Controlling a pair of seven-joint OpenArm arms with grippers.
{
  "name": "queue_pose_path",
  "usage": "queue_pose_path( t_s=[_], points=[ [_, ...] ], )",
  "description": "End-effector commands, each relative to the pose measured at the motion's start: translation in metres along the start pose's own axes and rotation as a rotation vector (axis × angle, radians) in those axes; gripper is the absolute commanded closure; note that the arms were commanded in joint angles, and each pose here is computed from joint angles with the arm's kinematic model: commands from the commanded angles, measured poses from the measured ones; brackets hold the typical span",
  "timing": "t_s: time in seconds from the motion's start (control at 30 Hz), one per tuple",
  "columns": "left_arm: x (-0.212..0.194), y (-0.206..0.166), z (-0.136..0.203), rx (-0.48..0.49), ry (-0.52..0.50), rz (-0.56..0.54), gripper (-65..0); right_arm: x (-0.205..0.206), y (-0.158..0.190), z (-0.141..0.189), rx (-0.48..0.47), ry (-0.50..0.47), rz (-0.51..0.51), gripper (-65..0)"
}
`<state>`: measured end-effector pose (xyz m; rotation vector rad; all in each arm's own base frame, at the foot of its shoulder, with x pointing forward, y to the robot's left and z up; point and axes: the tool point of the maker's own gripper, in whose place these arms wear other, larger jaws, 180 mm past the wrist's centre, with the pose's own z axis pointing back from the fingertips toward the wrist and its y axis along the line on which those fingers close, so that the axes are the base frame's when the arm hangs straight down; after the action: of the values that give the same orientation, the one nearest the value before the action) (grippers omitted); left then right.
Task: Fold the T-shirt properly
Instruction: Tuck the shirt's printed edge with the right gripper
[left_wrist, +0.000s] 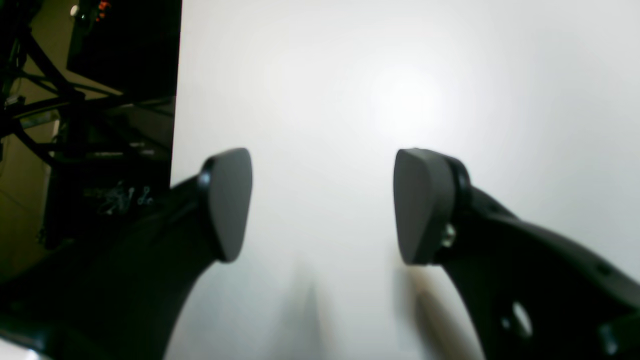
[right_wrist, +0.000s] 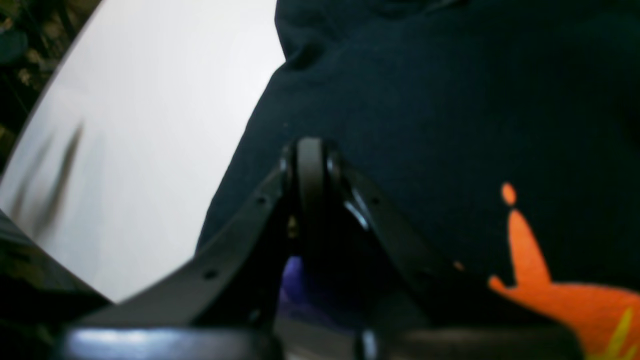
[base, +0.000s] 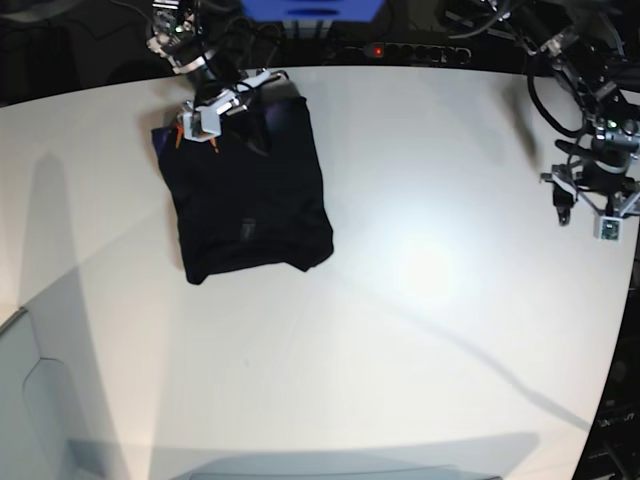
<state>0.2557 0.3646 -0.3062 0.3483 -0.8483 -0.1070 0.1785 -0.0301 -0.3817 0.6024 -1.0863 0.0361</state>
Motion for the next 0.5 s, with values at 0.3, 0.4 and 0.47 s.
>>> queue_pose_path(
  t_s=[0.3,0.4,0.47],
  points=[
    [0.004,0.008,0.005,0.019,-0.019,-0.015,-42.7,-0.024,-0.007,-0.002,-0.004,-0.051,-0.103,0.0],
    [0.004,0.008,0.006,0.02,-0.018,-0.016,-42.7,-0.003,-0.005,0.0,-0.002,-0.119,-0.078,0.0],
    [-0.002,0.007,0.007,0.014,-0.006,-0.019,-42.7,0.018,-0.002,0.006,0.003,-0.178,-0.045,0.0]
  ],
)
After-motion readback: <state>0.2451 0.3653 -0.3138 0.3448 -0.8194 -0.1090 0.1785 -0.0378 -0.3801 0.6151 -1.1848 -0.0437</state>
